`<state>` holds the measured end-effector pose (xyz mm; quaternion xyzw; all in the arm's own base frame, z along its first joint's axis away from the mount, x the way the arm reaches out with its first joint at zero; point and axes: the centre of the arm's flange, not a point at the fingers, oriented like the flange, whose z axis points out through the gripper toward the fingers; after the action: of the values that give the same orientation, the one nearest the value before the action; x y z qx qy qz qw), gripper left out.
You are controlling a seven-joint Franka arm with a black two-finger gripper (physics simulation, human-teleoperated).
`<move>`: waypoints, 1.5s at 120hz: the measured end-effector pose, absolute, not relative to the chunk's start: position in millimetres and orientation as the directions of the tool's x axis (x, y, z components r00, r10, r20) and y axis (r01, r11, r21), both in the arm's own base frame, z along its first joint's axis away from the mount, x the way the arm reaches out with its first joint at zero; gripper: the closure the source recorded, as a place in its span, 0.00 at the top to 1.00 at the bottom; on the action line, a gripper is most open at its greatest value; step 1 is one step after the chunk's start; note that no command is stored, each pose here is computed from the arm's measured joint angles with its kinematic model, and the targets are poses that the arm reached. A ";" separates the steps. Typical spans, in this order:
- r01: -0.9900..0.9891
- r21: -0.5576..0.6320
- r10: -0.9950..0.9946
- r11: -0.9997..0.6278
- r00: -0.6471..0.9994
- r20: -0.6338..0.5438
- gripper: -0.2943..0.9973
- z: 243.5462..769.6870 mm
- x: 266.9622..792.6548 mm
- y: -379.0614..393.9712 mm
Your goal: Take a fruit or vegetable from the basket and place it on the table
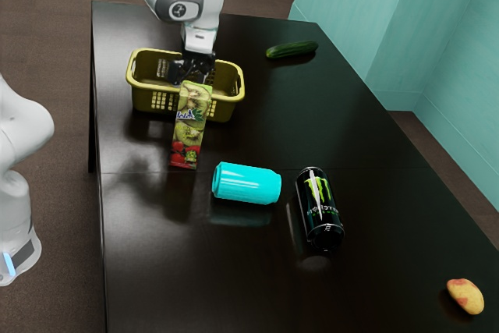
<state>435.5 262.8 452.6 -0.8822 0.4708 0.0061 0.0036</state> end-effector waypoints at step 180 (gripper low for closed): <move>-0.800 -0.211 -0.821 -0.562 0.570 0.028 0.43 601.6 455.5 247.2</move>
<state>455.5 247.2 601.6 -0.8817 0.4596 -0.0615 0.0874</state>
